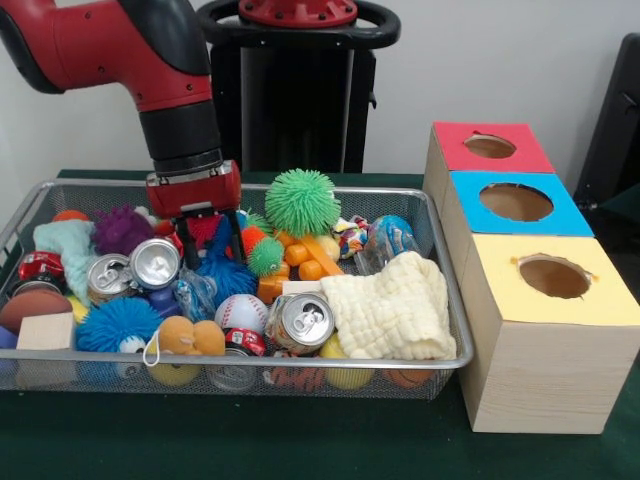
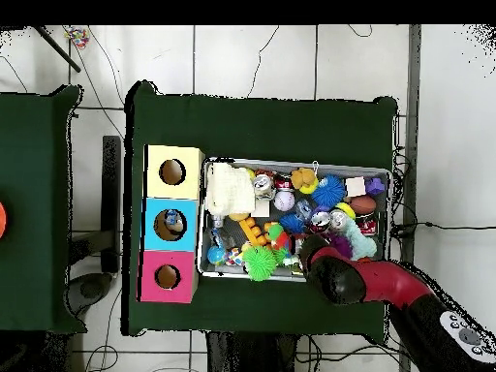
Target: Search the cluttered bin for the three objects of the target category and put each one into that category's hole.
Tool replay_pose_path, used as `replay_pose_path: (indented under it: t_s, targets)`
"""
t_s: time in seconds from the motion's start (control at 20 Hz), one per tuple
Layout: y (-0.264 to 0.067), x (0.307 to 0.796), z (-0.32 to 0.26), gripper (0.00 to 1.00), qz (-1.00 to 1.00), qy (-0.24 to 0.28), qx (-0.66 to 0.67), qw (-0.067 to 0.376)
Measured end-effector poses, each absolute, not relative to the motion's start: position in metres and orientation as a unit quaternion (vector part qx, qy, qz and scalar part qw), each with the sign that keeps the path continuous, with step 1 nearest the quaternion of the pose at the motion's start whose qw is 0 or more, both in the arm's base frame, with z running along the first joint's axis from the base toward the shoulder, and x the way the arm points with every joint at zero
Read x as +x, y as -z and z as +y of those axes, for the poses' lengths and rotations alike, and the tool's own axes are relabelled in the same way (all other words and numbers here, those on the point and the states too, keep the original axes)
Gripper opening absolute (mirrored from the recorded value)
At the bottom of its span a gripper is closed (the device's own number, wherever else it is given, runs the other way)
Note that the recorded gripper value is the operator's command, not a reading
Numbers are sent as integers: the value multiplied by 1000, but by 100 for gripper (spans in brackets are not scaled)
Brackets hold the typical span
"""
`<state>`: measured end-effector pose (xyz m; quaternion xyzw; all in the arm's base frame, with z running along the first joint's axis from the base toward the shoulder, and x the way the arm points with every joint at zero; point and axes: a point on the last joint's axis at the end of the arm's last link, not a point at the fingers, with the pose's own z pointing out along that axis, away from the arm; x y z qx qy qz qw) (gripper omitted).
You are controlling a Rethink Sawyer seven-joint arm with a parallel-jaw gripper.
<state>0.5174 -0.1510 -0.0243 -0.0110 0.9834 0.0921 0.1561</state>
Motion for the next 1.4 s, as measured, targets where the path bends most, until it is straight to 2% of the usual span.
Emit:
replay_pose_path:
  t_s: [0.3,0.45,0.7,1.1,1.4]
  targets:
    - [10,524,-151,100,988,-86,-13,130]
    - [1,530,-139,100,991,-82,-24,103]
    - [3,545,-123,100,992,-80,-41,87]
    - [22,593,-103,100,990,-77,-49,104]
    - [21,598,-111,100,990,-75,-39,109]
